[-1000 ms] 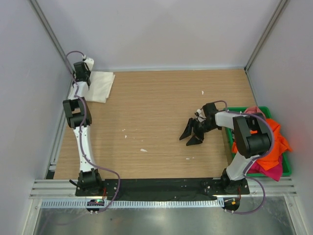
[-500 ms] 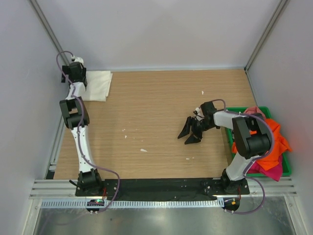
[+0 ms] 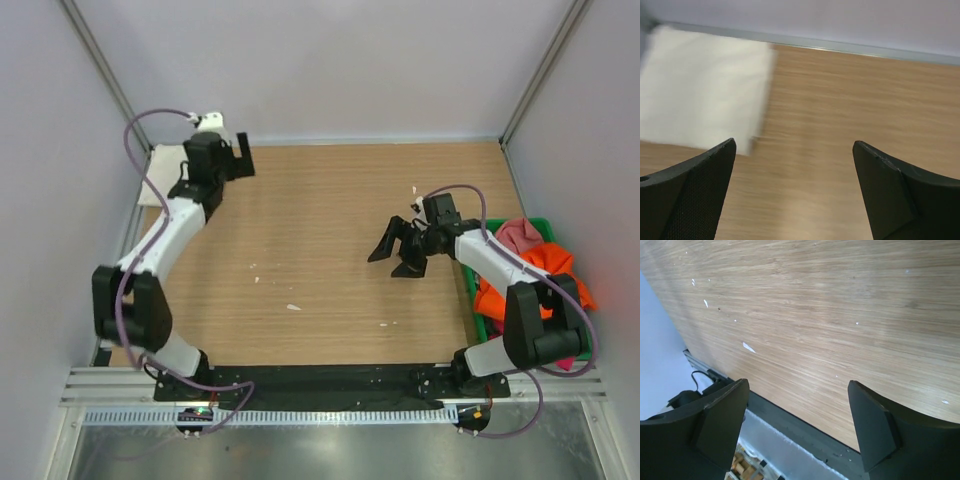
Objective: Fold and stack the t-shirts
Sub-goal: Reset both grippers
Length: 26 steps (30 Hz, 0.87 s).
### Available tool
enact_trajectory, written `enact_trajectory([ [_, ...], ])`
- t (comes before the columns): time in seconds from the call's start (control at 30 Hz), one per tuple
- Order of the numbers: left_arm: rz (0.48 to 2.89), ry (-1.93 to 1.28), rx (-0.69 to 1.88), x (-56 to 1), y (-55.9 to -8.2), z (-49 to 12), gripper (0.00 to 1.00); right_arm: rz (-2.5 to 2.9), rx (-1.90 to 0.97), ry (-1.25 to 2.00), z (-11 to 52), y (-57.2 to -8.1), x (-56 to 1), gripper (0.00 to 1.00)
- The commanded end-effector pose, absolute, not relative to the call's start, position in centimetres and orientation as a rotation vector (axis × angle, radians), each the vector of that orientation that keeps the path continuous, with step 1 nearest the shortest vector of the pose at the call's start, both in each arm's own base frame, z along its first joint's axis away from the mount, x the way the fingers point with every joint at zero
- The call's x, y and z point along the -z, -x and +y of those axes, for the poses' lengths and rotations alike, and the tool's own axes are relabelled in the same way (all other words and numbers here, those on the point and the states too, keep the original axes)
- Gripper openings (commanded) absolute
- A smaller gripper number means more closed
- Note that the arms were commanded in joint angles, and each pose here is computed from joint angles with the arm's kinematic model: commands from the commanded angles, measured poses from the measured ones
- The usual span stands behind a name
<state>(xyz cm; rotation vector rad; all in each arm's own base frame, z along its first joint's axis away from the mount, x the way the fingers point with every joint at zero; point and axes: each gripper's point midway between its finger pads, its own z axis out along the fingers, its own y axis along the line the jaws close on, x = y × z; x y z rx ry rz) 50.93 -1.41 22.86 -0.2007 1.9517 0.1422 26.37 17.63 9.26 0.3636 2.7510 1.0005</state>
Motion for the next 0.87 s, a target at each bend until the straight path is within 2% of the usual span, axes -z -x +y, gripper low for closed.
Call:
enact_trajectory([
  [0.0, 2.001, 0.16, 0.438, -22.6, -43.3, -11.7, 1.0, 2.669, -0.896, -0.413, 16.4, -26.5, -9.8, 0.87],
  [0.07, 2.022, 0.136, 0.745, -20.9, -38.3, -15.4, 1.0, 2.624, -0.919, -0.44, 16.4, -26.0, -9.7, 0.94],
  [0.1, 1.931, 0.127, 0.822, -23.5, -35.8, -15.6, 1.0, 2.608, -0.941, -0.439, 16.5, -25.7, -9.6, 0.96],
  [0.13, 1.906, 0.146, 0.912, -23.7, -34.2, -16.2, 1.0, 2.559, -0.971, -0.455, 16.7, -26.0, -10.0, 0.98],
  [0.17, 1.888, 0.084, 1.038, -22.5, -31.4, -17.4, 1.0, 2.556, -0.983, -0.475, 16.5, -25.0, -9.3, 0.98],
  [0.23, 1.774, 0.079, 1.204, -25.4, -27.6, -18.1, 1.0, 2.517, -1.04, -0.479, 16.8, -24.6, -9.3, 1.0],
  [0.27, 1.692, 0.057, 1.264, -26.3, -26.3, -18.2, 1.0, 2.534, -1.057, -0.513, 16.8, -23.6, -8.3, 1.0],
  [0.3, 1.704, 0.084, 1.315, -24.0, -24.7, -18.2, 1.0, 2.473, -1.093, -0.489, 17.0, -23.8, -9.2, 1.0],
  [0.33, 1.592, 0.087, 1.348, -25.8, -22.7, -17.6, 1.0, 2.453, -1.127, -0.489, 17.2, -23.4, -9.2, 1.0],
  [0.5, 1.345, 0.351, 1.556, -25.4, -18.2, -15.0, 1.0, 2.324, -1.307, -0.624, 17.7, -20.9, -8.4, 1.0],
  [0.6, 1.374, 0.281, 1.624, -25.9, -16.8, -15.9, 1.0, 2.243, -1.378, -0.661, 17.7, -19.8, -8.9, 1.0],
  [0.63, 1.3, 0.251, 1.667, -27.6, -16.2, -15.8, 1.0, 2.183, -1.41, -0.631, 17.7, -19.5, -10.1, 1.0],
  [0.67, 1.266, 0.314, 1.711, -25.8, -16.8, -15.5, 1.0, 2.169, -1.43, -0.64, 17.7, -18.7, -9.5, 1.0],
  [0.7, 1.166, 0.368, 1.816, -27.2, -16.1, -14.8, 1.0, 2.135, -1.475, -0.674, 17.7, -18.5, -10.1, 1.0],
  [0.77, 1.12, 0.417, 1.819, -27.6, -16.3, -14.1, 1.0, 1.999, -1.567, -0.603, 17.9, -17.8, -12.6, 1.0],
  [0.83, 0.891, 0.389, 1.899, -31.7, -14.2, -12.2, 1.0, 1.832, -1.687, -0.506, 18.0, -16.8, -17.1, 1.0],
])
